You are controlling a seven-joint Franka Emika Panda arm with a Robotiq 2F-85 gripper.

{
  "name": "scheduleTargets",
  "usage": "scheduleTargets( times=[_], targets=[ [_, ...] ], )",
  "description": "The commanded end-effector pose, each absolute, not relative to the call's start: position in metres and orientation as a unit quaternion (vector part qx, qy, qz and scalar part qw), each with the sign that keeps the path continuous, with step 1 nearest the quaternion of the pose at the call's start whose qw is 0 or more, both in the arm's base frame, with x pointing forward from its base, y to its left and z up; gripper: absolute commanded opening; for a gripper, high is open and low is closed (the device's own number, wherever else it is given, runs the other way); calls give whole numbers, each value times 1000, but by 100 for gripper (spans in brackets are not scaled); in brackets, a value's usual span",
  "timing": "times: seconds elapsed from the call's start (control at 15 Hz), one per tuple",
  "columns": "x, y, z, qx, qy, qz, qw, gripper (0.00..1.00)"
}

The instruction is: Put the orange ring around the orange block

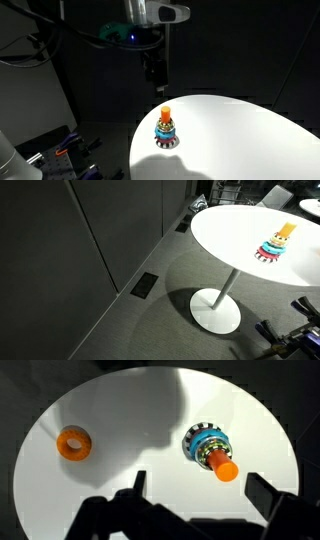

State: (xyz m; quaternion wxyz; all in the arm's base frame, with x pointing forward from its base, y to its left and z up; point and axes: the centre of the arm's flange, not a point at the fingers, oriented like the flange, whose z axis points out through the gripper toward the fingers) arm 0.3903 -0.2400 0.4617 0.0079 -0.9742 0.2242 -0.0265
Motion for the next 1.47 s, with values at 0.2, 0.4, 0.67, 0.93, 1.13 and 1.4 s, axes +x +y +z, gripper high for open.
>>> scheduleTargets(
  times=[0.2, 0.4, 0.67, 0.93, 1.13, 1.4],
  targets=[
    [392, -259, 443, -971, 237, -25, 5, 100],
    [393, -262, 438, -971, 239, -22, 4, 100],
    [394, -262, 440, -971, 239, -23, 3, 100],
    [404, -278, 434, -963, 269, -19, 2, 100],
    [411, -298, 426, -955, 295, -12, -1, 100],
    [420, -337, 405, -943, 331, 10, -5, 100]
  ],
)
